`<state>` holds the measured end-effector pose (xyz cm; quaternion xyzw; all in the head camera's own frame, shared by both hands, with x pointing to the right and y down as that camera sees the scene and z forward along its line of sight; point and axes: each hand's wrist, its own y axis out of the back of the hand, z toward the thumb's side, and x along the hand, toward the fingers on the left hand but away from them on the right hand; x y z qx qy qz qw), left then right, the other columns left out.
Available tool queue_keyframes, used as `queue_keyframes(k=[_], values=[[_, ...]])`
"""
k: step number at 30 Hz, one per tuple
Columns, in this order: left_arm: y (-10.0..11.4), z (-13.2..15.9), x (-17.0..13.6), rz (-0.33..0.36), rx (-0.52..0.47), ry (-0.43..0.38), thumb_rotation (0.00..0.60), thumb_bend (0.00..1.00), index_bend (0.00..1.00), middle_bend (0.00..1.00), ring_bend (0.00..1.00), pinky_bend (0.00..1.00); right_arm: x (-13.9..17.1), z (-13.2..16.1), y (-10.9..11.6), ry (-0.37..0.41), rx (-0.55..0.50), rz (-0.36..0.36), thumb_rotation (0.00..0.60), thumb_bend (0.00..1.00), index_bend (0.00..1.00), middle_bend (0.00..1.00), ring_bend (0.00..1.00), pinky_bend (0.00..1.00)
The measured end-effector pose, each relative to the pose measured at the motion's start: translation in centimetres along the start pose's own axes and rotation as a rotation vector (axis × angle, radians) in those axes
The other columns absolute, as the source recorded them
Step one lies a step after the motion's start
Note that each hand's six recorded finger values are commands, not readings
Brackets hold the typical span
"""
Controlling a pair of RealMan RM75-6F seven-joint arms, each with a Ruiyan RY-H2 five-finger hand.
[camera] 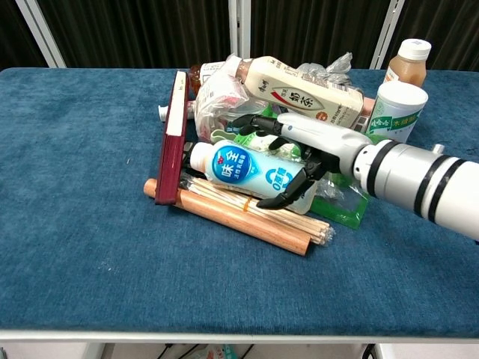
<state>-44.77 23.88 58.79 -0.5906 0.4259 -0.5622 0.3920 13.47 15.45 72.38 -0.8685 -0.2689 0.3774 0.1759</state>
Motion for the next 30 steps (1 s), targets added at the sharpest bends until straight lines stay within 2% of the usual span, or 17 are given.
queue_keyframes(k=[1, 6, 8, 11, 14, 20, 27, 30], values=[[0.0, 0.0, 0.0, 0.001, -0.002, -0.001, 0.600, 0.09, 0.17, 0.20, 0.16, 0.19, -0.3, 0.0, -0.1, 0.002, 0.008, -0.012, 0.600, 0.21, 0.06, 0.16, 0.07, 0.30], [0.0, -0.1, -0.3, 0.002, -0.002, 0.003, 0.600, 0.09, 0.17, 0.20, 0.16, 0.19, -0.9, 0.3, -0.1, 0.034, 0.059, -0.083, 0.600, 0.41, 0.41, 0.39, 0.33, 0.62], [0.1, -0.2, -0.3, 0.006, -0.001, 0.005, 0.600, 0.09, 0.17, 0.20, 0.16, 0.19, -0.9, 0.5, -0.1, 0.054, 0.077, -0.106, 0.600, 0.49, 0.53, 0.46, 0.41, 0.70], [0.2, -0.3, -0.4, 0.009, 0.000, 0.006, 0.600, 0.09, 0.17, 0.20, 0.16, 0.19, -0.8, 1.1, 0.0, 0.097, 0.098, -0.143, 0.600, 0.57, 0.65, 0.53, 0.48, 0.76], [0.3, -0.3, -0.5, 0.010, -0.001, 0.010, 0.600, 0.09, 0.18, 0.20, 0.16, 0.19, -0.6, 1.6, 0.2, 0.137, 0.083, -0.163, 0.600, 0.59, 0.69, 0.54, 0.50, 0.77], [0.4, -0.3, -0.7, 0.013, 0.002, 0.014, 0.600, 0.09, 0.17, 0.20, 0.16, 0.19, 0.3, 3.7, 1.8, 0.258, 0.042, -0.207, 0.600, 0.59, 0.69, 0.54, 0.49, 0.77], [0.9, 0.1, -0.9, 0.020, 0.010, 0.014, 0.600, 0.09, 0.17, 0.20, 0.16, 0.19, 0.6, 8.9, 3.8, 0.448, 0.019, -0.231, 0.600, 0.58, 0.69, 0.53, 0.49, 0.77], [1.0, 0.1, -1.0, 0.021, 0.012, 0.020, 0.600, 0.09, 0.18, 0.20, 0.16, 0.19, 0.5, 10.6, 4.1, 0.491, 0.022, -0.233, 0.600, 0.58, 0.69, 0.53, 0.49, 0.77]])
